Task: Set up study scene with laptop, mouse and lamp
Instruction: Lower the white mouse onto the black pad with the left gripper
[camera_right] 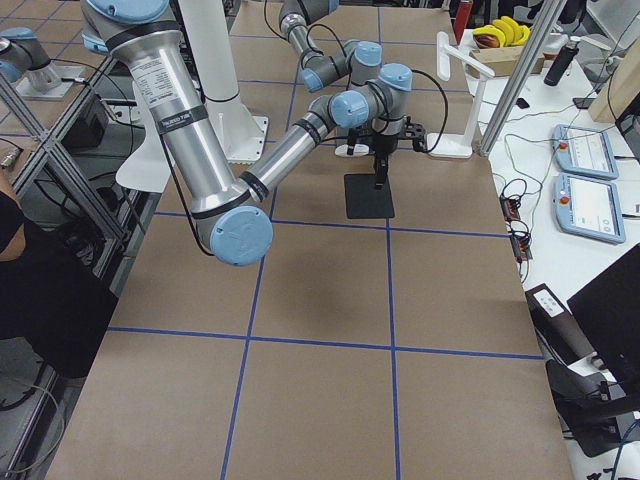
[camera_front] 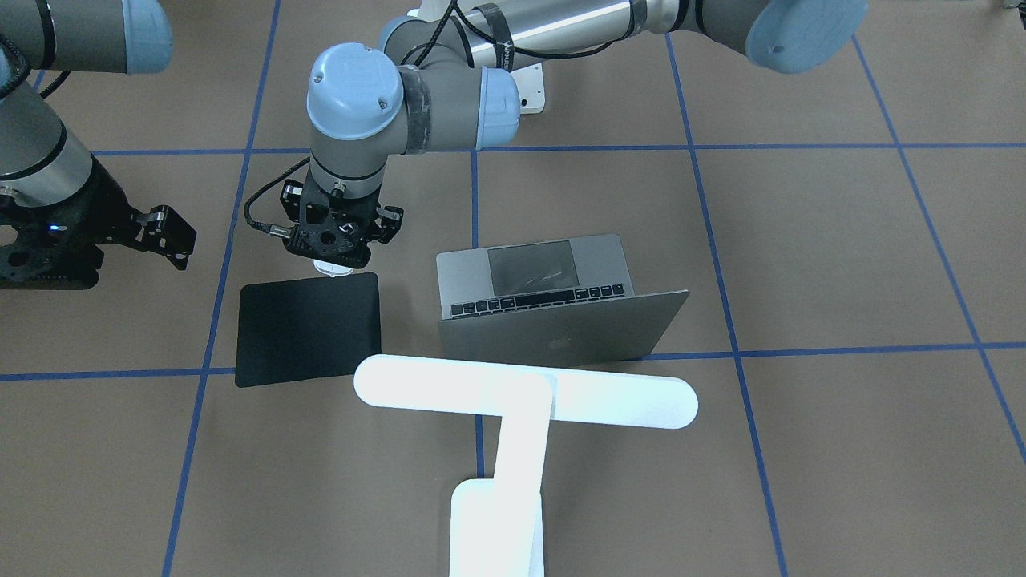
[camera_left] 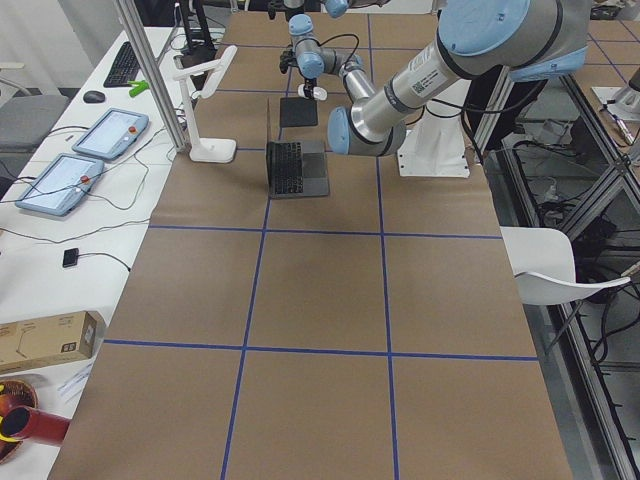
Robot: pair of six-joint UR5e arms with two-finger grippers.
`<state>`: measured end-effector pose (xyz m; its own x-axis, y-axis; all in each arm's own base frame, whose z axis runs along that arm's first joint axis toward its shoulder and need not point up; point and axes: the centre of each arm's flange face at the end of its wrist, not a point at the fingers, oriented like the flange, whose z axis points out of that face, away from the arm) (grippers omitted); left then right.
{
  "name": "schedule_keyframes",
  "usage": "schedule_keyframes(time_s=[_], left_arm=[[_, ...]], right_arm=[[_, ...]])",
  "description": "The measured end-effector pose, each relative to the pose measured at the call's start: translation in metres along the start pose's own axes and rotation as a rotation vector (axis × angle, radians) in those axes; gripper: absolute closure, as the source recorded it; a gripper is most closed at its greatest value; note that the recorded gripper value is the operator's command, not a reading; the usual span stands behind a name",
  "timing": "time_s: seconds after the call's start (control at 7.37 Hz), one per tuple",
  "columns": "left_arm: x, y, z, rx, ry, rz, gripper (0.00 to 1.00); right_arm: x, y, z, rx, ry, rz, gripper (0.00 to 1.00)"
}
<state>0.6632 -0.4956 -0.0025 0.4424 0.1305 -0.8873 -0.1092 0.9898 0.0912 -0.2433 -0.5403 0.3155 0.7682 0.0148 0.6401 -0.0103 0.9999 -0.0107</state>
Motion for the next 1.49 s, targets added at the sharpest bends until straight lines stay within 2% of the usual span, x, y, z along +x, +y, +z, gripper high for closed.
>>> schedule_keyframes(time_s=[0.54,1.49], left_arm=[[-0.006,-0.012,0.009,0.075,-0.005,-0.047,0.35],[-0.017,-0.021,0.028,0.108,0.0,-0.073,0.36]], right_arm=[[0.0,0.0,0.0,0.001,0.0,0.0,0.0],[0.001,0.0,0.001,-0.001,0.001,0.001,0.0]])
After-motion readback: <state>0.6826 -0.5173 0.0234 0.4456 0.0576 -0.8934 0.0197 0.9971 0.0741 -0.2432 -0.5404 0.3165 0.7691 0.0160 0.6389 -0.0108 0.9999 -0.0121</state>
